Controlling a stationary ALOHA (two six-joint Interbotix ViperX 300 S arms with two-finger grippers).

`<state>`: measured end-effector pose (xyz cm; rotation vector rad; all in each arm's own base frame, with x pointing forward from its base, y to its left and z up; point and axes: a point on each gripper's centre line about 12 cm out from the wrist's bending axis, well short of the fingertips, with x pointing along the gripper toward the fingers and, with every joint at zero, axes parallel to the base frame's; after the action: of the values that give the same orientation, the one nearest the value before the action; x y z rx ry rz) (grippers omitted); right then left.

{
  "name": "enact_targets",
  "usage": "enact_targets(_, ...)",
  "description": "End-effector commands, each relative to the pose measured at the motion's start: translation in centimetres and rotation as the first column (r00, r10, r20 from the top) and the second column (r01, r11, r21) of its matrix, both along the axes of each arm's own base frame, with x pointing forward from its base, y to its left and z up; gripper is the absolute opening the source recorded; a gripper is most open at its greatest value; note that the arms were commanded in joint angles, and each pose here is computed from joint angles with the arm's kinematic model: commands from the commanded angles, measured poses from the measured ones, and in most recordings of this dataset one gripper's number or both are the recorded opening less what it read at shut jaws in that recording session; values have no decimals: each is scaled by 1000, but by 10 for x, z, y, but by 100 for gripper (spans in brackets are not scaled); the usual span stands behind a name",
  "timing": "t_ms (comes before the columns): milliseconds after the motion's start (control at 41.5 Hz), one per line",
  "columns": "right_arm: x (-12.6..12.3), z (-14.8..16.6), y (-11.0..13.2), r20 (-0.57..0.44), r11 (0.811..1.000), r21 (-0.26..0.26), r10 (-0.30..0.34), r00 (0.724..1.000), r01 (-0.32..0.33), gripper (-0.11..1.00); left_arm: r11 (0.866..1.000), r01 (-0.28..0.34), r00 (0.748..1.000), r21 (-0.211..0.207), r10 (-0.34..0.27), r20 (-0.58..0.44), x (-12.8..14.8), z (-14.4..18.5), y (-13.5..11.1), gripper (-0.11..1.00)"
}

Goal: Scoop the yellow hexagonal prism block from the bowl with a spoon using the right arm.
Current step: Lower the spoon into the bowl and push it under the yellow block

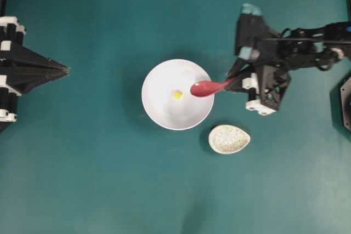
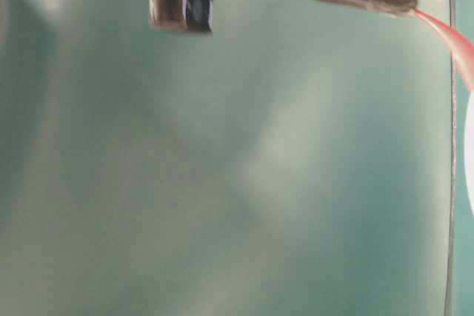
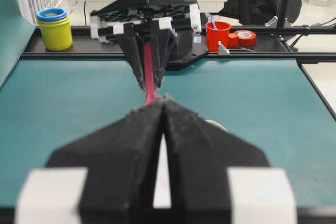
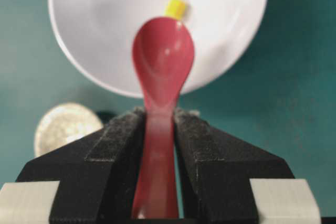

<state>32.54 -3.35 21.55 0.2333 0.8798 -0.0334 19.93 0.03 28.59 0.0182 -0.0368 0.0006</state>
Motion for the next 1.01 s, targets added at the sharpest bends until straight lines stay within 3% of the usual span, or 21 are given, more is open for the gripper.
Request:
enact_targets(0, 13, 9, -3, -9, 1000, -2, 12, 1000, -13, 24, 1000, -3, 1000, 3, 3, 20, 3, 9, 1, 0)
enact_targets(313, 38, 6, -7, -97, 998, -7, 56, 994, -57, 24, 1000, -20, 1000, 3, 20, 18, 3, 8, 4, 0)
enact_targets(988, 53, -25, -9, -196, 997, 9, 74, 978, -73, 24, 1000, -20, 1000, 3, 20, 18, 3, 8, 4, 0)
